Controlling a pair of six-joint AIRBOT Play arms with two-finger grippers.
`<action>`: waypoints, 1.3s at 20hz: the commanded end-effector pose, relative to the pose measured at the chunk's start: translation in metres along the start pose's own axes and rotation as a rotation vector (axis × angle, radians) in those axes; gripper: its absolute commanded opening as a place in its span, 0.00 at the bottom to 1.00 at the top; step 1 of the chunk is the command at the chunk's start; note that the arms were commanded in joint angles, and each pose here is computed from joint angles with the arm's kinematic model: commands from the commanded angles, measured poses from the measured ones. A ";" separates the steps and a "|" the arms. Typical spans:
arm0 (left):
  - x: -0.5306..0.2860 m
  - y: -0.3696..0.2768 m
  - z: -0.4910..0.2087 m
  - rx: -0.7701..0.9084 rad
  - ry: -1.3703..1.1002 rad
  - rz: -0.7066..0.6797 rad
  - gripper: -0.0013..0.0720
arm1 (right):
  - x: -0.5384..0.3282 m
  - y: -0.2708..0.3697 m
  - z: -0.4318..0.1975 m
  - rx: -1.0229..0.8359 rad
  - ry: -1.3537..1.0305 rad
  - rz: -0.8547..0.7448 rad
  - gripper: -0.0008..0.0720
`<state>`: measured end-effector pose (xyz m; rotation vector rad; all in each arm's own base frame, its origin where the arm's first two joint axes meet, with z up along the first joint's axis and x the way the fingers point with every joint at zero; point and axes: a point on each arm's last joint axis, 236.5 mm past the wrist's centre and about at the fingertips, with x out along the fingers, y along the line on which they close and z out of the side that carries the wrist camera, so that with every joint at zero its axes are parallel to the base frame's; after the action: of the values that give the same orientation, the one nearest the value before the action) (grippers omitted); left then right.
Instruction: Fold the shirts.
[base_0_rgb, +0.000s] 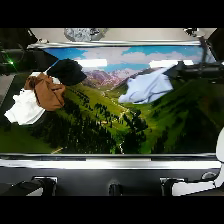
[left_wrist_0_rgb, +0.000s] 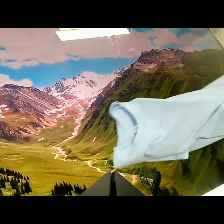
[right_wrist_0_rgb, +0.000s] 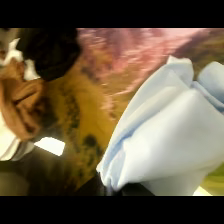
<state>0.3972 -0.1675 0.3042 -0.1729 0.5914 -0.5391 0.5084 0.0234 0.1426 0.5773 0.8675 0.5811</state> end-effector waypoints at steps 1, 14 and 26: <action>0.000 0.000 0.000 0.000 0.000 0.000 0.06 | -0.061 -0.080 0.004 0.067 -0.053 -0.194 0.07; 0.000 0.000 -0.001 -0.001 0.004 -0.001 0.06 | -0.282 -0.261 -0.120 0.580 -0.097 -0.679 0.07; 0.007 0.002 -0.004 -0.006 0.018 -0.001 0.06 | -0.235 -0.256 -0.305 0.908 0.262 -0.717 0.07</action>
<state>0.4005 -0.1689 0.2977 -0.1743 0.6089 -0.5392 0.2129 -0.2608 -0.0492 0.9219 1.4481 -0.4298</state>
